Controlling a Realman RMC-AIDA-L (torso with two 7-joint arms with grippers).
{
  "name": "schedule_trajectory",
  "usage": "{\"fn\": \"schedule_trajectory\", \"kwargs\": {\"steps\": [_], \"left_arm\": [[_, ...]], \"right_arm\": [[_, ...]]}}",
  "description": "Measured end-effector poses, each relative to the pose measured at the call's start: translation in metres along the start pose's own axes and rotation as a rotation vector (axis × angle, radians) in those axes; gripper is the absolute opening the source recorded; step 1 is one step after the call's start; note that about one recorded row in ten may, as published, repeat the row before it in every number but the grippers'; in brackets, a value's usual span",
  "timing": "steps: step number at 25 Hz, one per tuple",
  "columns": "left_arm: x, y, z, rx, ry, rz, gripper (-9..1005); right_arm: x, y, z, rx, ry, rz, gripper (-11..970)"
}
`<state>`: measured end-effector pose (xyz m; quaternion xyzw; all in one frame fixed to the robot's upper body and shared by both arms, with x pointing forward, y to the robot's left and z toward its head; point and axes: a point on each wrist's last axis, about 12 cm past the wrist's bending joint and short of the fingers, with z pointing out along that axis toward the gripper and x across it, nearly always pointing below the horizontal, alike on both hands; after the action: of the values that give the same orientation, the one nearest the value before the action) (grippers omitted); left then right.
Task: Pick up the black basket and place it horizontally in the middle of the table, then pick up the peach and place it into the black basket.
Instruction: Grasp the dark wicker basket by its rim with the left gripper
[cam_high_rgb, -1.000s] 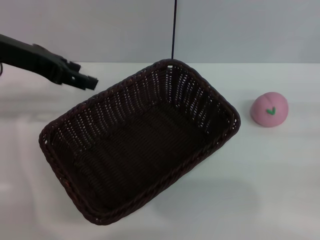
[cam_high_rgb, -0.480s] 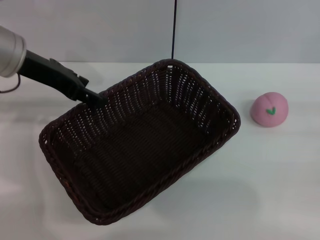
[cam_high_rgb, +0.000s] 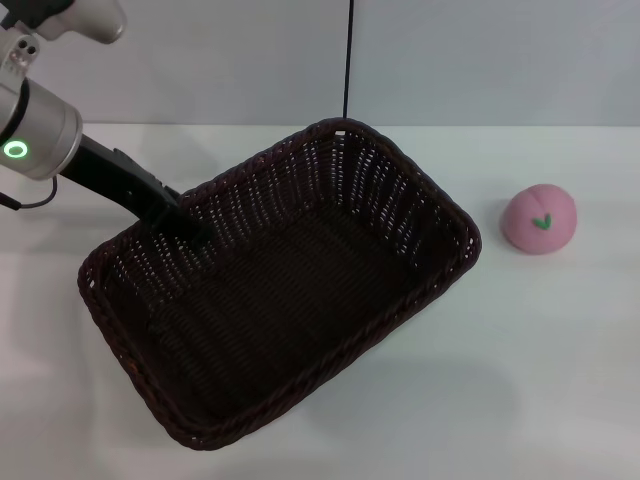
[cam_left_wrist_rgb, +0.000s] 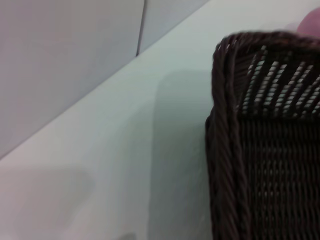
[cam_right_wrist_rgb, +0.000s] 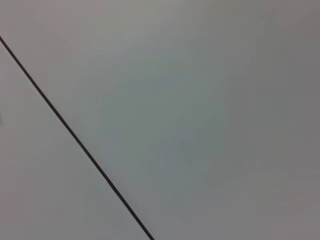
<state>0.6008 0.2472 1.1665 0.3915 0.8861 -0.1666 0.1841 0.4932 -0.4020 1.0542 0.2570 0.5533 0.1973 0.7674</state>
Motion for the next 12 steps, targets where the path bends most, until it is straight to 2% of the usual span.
{"fn": "schedule_trajectory", "kwargs": {"steps": [1,7,12], "left_arm": [[-0.0002,0.0007,0.0013,-0.004,0.008,-0.004,783],[-0.0009,0.0028,0.0037,-0.021,0.021,0.003,574],[-0.0014,0.0033,0.0039,-0.026,0.018,0.008,490]], "right_arm": [[0.0003,-0.0001,0.0002,0.002,0.002,0.000,460],[0.0005,0.0002,0.0009,0.001,0.002,0.001,460],[0.0007,0.0005,0.0016,0.001,0.002,0.001,460]]}}
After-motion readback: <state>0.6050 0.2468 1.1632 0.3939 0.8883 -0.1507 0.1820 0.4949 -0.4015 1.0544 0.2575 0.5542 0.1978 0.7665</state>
